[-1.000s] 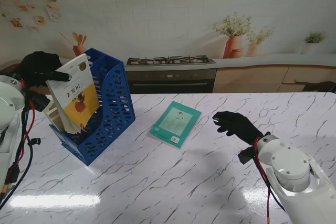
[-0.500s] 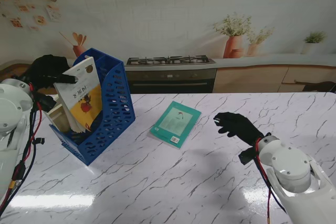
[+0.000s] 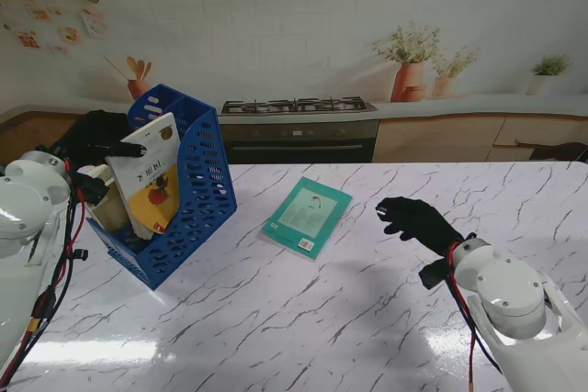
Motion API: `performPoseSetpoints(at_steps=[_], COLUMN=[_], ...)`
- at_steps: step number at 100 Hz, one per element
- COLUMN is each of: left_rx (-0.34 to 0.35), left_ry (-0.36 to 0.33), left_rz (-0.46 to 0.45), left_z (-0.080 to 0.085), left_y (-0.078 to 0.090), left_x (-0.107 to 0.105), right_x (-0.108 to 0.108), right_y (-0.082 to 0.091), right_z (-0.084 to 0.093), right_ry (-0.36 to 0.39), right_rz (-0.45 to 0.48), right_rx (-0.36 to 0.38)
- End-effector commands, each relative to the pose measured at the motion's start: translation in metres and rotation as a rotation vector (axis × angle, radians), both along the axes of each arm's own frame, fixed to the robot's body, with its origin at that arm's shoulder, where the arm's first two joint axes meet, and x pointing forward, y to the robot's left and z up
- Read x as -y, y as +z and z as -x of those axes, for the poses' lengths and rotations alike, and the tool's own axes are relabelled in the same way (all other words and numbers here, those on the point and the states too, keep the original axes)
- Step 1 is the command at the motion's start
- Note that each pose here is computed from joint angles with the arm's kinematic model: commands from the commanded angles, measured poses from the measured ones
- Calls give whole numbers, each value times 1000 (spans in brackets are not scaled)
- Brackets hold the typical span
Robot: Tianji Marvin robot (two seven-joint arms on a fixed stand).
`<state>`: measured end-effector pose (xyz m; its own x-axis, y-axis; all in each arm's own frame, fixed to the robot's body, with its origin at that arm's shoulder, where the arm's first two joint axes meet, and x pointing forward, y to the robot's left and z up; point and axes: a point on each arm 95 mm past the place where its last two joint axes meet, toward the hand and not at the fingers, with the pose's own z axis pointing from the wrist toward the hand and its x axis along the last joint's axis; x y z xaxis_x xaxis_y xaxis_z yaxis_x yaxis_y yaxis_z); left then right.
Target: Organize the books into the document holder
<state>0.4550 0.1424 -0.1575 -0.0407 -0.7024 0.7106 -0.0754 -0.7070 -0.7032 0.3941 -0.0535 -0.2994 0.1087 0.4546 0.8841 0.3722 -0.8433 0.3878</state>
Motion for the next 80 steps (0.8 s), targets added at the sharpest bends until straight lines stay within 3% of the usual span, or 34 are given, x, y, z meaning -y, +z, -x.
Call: performPoseSetpoints(at_steps=[1, 30, 80], left_rx=[-4, -14, -5], left_ry=[-31, -38, -39], left_rz=[10, -7, 8], left_z=[0, 4, 12], left_y=[-9, -34, -55], left_x=[3, 2, 2], right_x=[-3, -3, -3], right_y=[-3, -4, -6], right_z=[3, 4, 5], right_ry=[2, -2, -7], right_rz=[-7, -10, -10], right_rx=[-6, -8, -6])
